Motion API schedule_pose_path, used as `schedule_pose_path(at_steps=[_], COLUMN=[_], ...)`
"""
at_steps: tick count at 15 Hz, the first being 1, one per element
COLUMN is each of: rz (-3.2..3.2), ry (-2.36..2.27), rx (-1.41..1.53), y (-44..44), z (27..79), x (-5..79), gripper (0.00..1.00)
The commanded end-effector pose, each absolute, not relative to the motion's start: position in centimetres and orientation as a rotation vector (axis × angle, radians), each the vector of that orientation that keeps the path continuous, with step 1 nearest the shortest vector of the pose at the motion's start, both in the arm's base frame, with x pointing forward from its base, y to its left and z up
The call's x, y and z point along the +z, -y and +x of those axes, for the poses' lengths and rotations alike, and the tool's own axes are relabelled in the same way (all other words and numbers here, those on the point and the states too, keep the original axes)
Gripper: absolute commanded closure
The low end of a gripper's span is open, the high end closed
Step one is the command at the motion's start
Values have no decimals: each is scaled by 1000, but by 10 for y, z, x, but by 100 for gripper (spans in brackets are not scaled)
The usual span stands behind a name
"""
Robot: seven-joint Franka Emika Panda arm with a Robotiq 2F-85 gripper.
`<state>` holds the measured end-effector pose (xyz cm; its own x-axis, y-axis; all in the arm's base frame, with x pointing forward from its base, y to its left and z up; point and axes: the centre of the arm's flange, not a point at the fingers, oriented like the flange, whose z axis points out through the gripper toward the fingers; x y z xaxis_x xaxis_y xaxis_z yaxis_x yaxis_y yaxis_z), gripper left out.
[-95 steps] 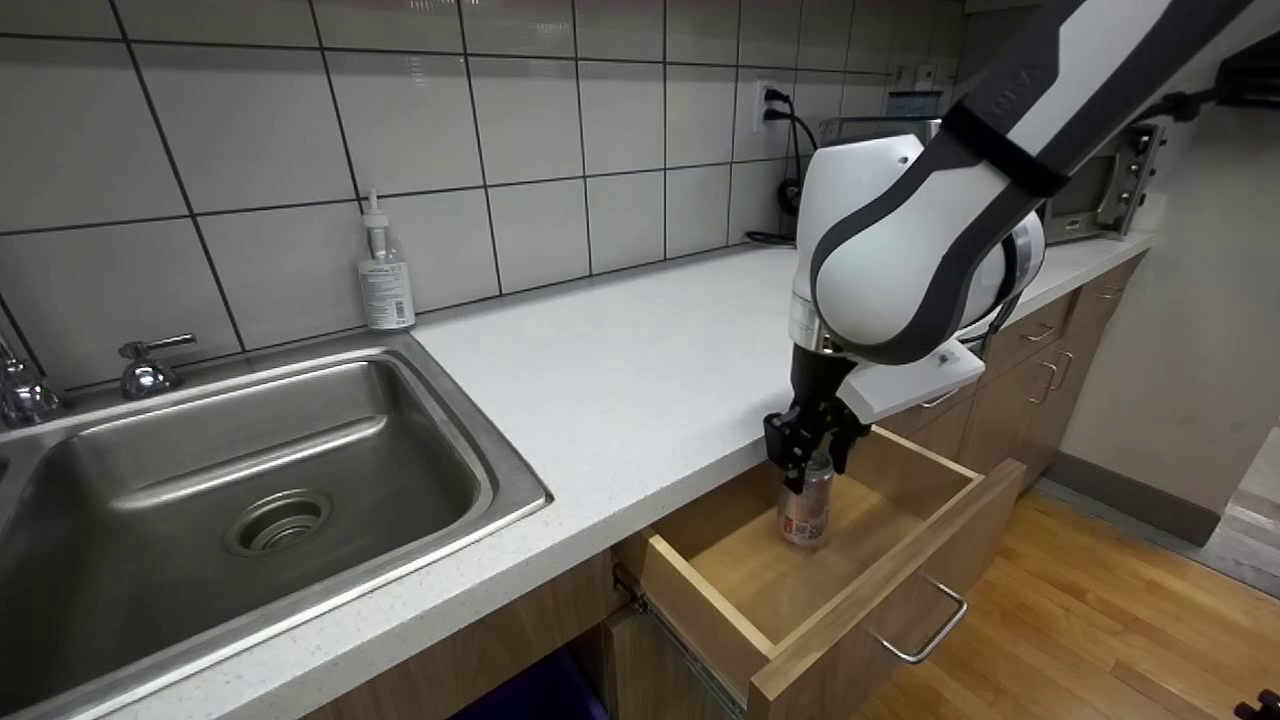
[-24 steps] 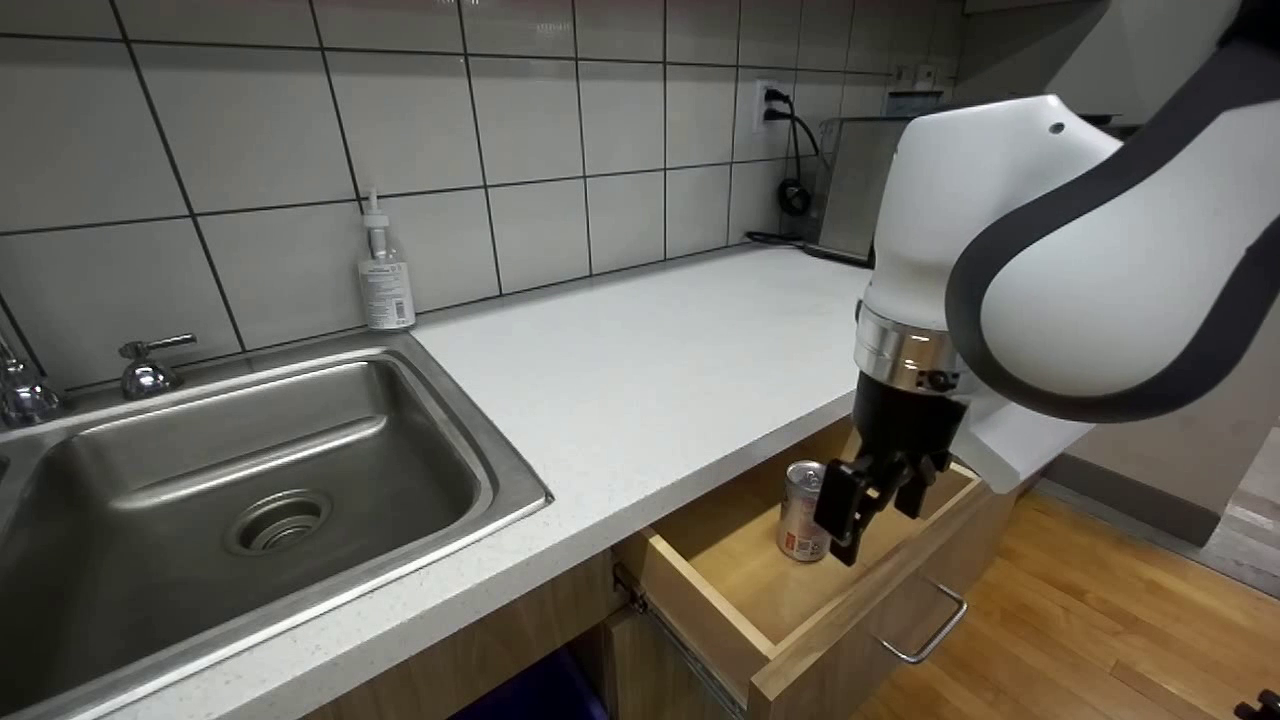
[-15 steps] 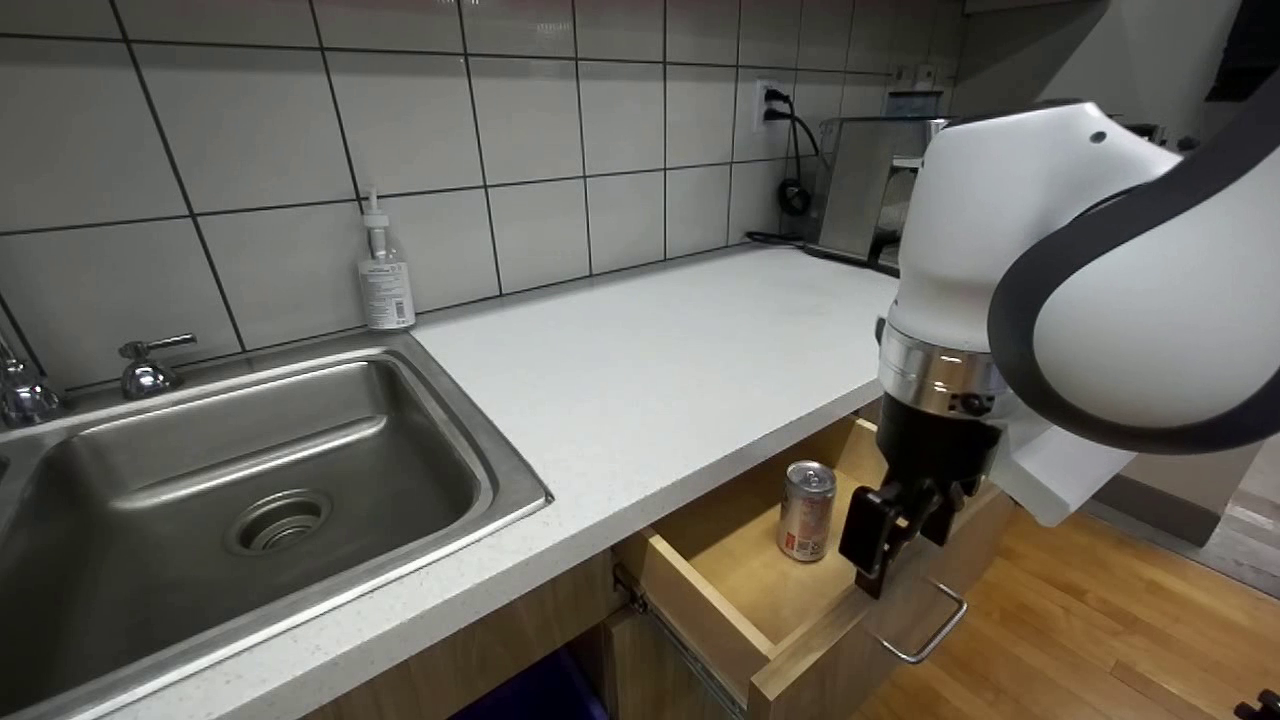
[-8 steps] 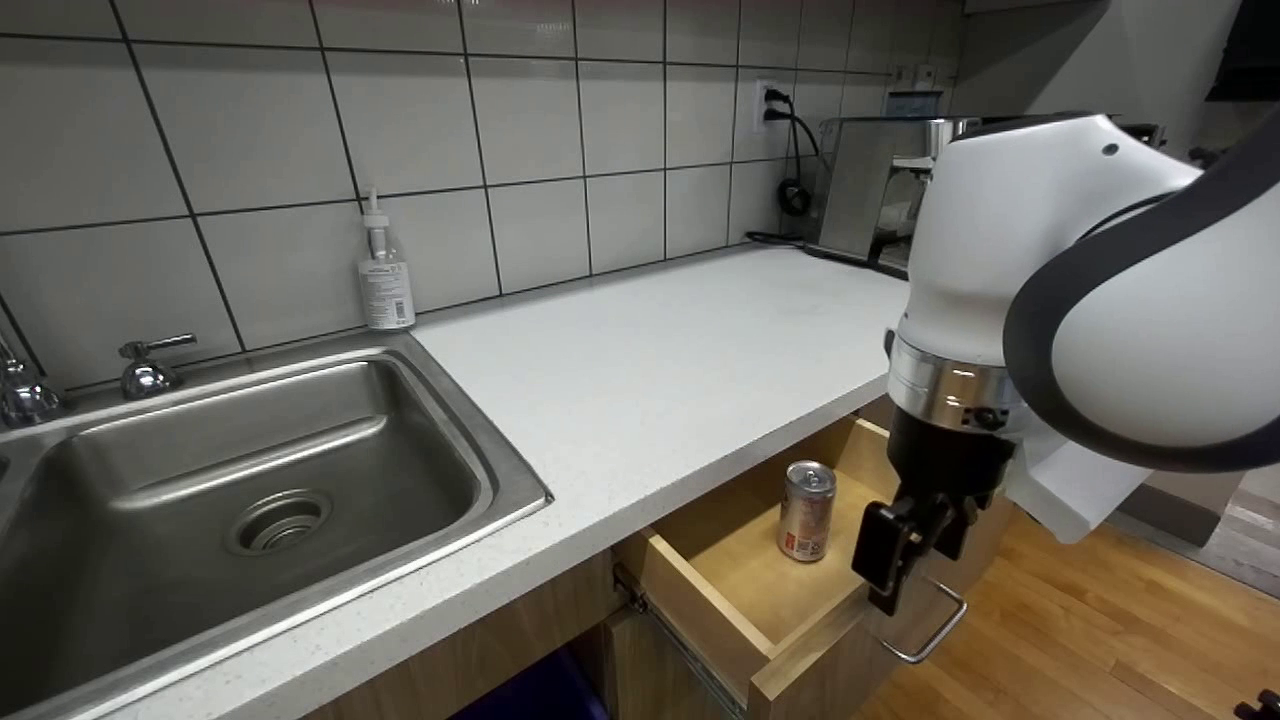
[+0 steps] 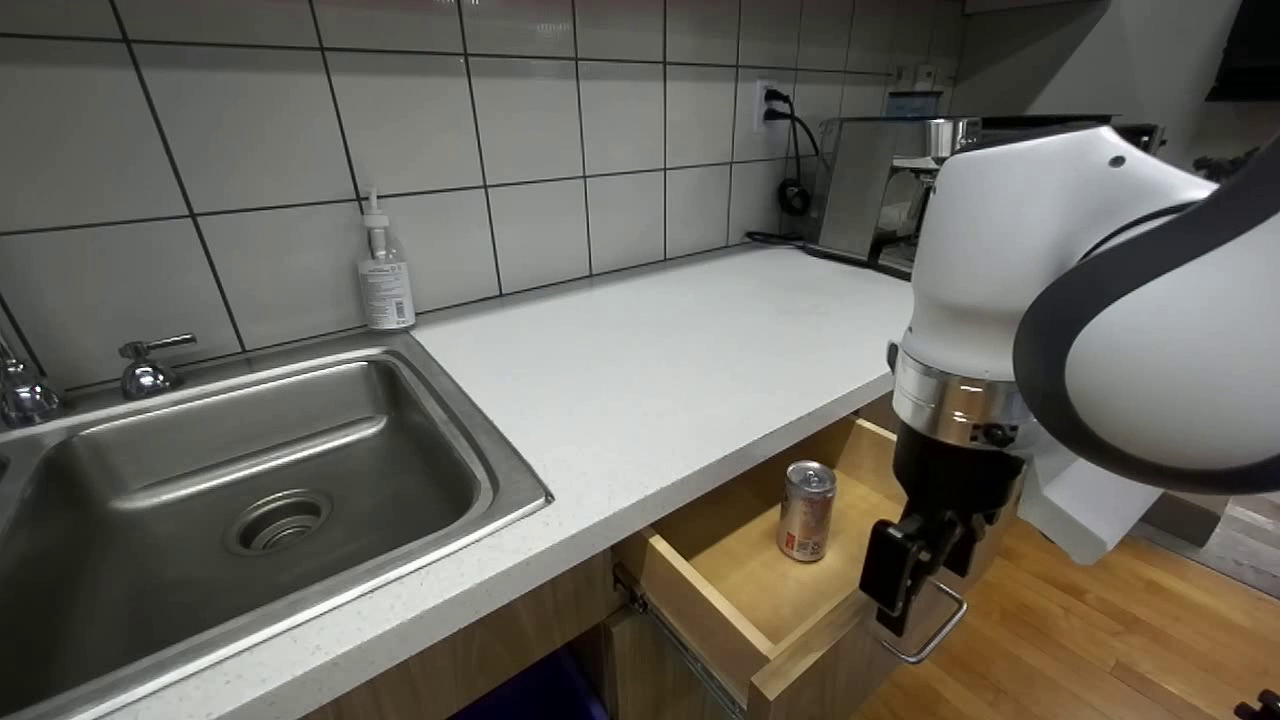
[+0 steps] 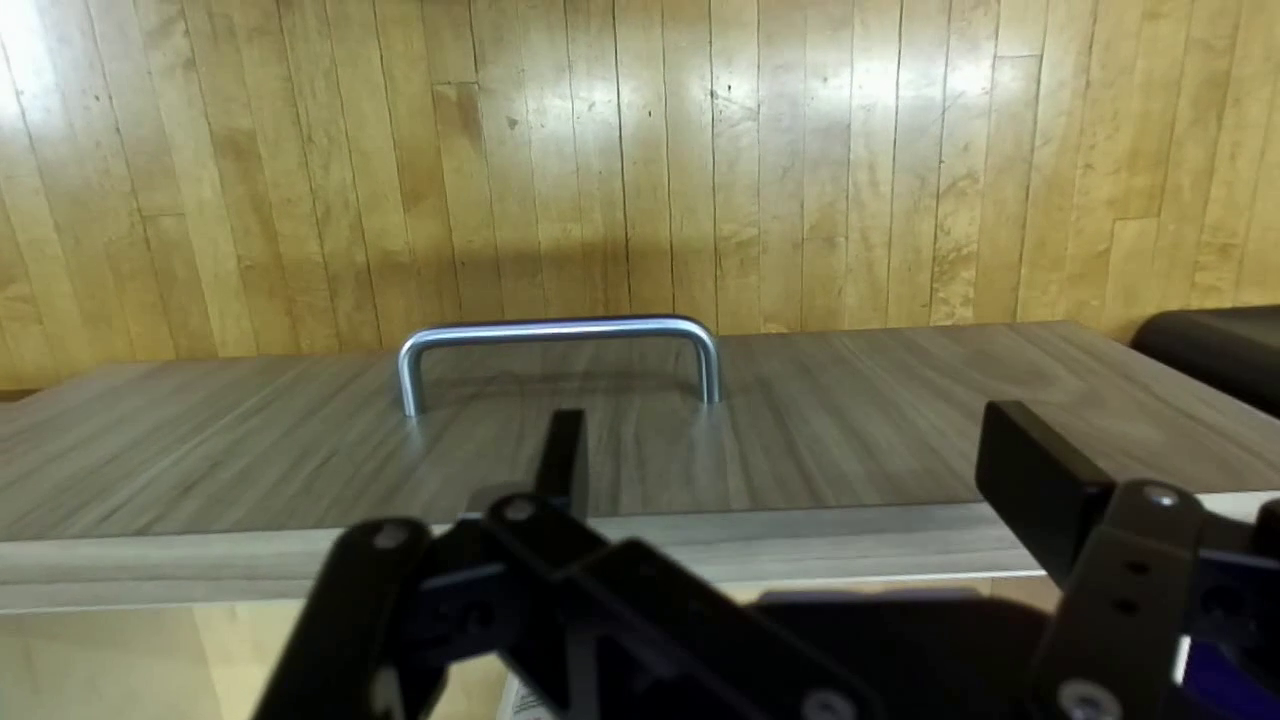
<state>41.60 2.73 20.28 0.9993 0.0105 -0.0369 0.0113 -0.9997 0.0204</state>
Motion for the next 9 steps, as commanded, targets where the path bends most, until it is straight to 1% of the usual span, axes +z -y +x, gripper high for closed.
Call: schedule_pose_path(at_steps=[1, 9], rz=[3133, 3127], ry=[-36, -30], rx=[-54, -84], y=[-27, -25], z=[409, 411], x=[204, 193], gripper=[0, 0])
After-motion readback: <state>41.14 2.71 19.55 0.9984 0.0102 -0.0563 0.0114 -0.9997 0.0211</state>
